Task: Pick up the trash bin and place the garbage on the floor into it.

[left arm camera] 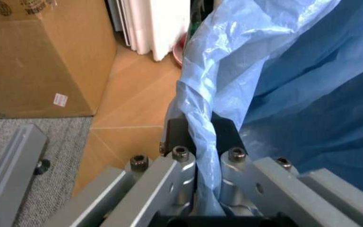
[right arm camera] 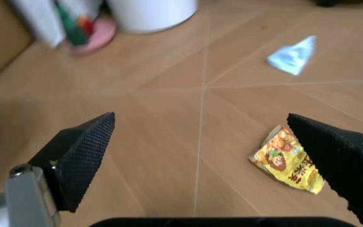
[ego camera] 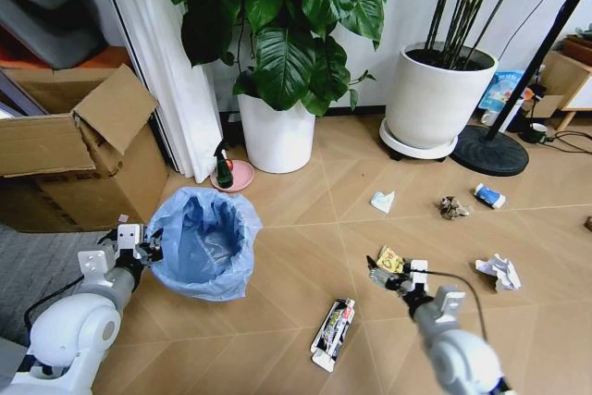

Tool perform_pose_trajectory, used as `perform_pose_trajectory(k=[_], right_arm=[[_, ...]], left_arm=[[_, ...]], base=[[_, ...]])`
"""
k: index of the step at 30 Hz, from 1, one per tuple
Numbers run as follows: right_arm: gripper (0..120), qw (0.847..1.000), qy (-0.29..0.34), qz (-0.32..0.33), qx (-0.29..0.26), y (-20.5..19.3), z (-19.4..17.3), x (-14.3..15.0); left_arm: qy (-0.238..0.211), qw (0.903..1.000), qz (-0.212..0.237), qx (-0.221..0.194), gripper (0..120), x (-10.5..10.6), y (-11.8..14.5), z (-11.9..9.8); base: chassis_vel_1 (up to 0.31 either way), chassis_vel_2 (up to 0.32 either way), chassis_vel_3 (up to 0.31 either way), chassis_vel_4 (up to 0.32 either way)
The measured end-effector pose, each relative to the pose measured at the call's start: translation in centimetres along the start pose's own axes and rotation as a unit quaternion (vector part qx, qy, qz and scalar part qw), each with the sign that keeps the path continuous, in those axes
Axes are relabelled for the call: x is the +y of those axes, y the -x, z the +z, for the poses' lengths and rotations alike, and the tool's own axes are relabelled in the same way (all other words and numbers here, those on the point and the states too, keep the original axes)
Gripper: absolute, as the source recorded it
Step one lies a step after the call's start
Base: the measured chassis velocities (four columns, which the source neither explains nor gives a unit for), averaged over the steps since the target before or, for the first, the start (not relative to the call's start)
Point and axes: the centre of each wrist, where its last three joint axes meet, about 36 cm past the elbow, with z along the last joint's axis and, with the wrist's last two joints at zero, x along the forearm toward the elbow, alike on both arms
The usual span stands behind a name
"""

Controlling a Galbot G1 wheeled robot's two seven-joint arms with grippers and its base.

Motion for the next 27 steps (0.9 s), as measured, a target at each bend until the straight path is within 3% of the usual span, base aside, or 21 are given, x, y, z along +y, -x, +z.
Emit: perform_pose_trajectory(k=[2,8,17,24,27], right_arm=[[100,0.997,-0.049,-0.055,0.027,0.2,-0.4,-2.5],[100,0.985,-0.113,-0.114,0.059,1.1,0.7,-5.4],[100,0.974,-0.139,-0.135,0.115,2.6,4.6,-5.1],[100,0.949,-0.227,-0.173,0.134,4.6,8.4,-6.0],[100,0.947,-0.233,-0.18,0.131,5.3,9.0,-5.9]], left_arm=[[-0.001,1.0,0.001,0.001,0,0.0,0.1,0.1],[0.0,1.0,0.009,0.001,0,0.0,0.6,-0.1],[-0.005,0.9999,0.014,0.007,0,-0.1,1.0,0.5],[-0.01,0.9998,0.013,0.008,0,-0.3,1.0,0.9],[-0.011,0.9998,0.013,0.008,0,-0.4,1.0,0.9]], base=[[0.0,0.0,0.0,0.0],[0.0,0.0,0.0,0.0],[0.0,0.0,0.0,0.0],[0.0,0.0,0.0,0.0],[0.0,0.0,0.0,0.0]])
